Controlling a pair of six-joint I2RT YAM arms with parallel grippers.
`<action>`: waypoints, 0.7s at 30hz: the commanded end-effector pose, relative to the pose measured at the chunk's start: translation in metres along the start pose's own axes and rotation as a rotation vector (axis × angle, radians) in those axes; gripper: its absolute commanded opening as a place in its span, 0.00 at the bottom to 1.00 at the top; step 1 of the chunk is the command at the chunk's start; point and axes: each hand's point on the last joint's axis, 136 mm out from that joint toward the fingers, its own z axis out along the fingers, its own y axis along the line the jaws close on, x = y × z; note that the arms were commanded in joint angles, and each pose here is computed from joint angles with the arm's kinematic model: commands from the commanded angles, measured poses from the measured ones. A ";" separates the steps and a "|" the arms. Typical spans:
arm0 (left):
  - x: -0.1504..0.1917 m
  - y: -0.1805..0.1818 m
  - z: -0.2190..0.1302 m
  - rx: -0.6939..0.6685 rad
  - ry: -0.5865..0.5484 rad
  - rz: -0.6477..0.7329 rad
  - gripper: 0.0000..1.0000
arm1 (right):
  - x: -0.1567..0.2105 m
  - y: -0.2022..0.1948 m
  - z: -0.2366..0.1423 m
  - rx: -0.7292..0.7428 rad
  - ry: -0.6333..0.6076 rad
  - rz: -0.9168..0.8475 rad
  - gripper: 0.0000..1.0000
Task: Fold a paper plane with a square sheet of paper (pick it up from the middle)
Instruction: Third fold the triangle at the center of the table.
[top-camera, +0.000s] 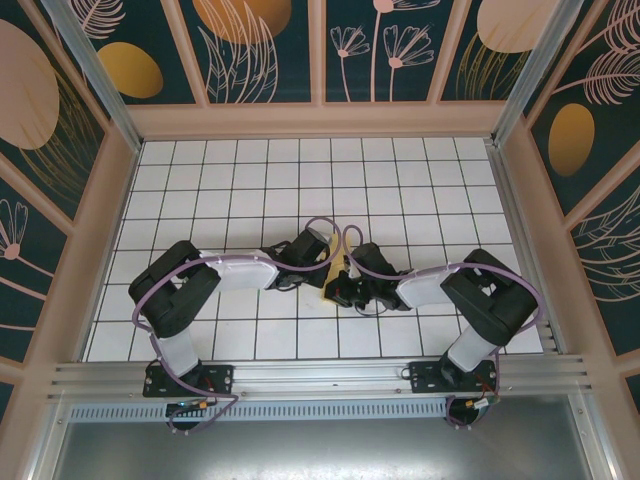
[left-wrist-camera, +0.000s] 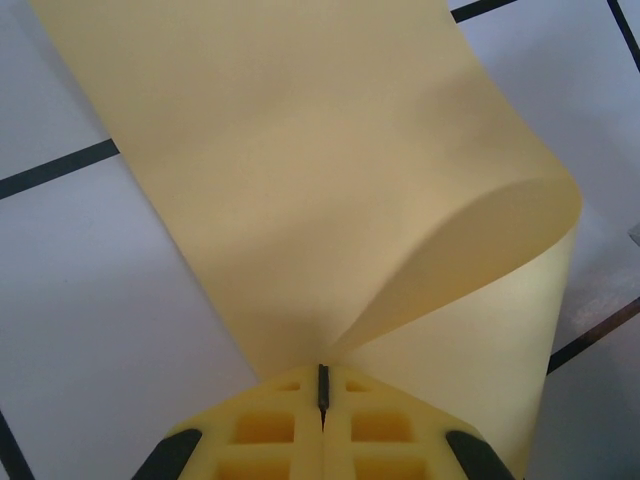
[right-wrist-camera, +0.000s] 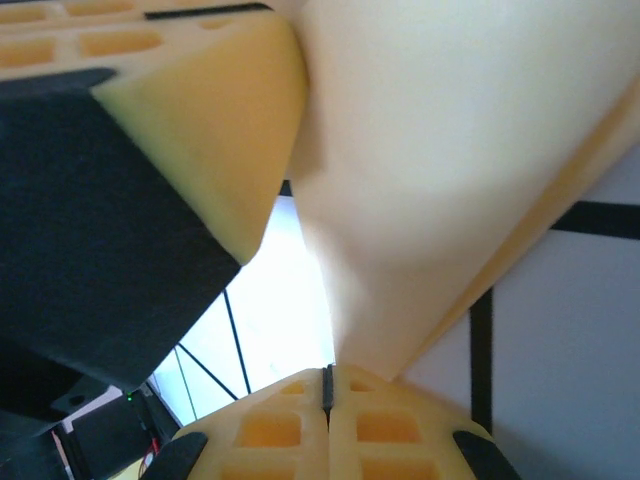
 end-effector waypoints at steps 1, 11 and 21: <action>0.007 0.009 0.008 -0.038 0.026 0.013 0.00 | 0.003 -0.003 0.000 0.010 0.011 -0.007 0.00; 0.007 0.010 0.008 -0.041 0.026 0.017 0.00 | -0.035 0.030 -0.036 -0.110 -0.116 -0.051 0.00; 0.004 0.008 0.008 -0.034 0.023 0.017 0.00 | -0.039 0.030 -0.023 -0.141 -0.072 -0.050 0.00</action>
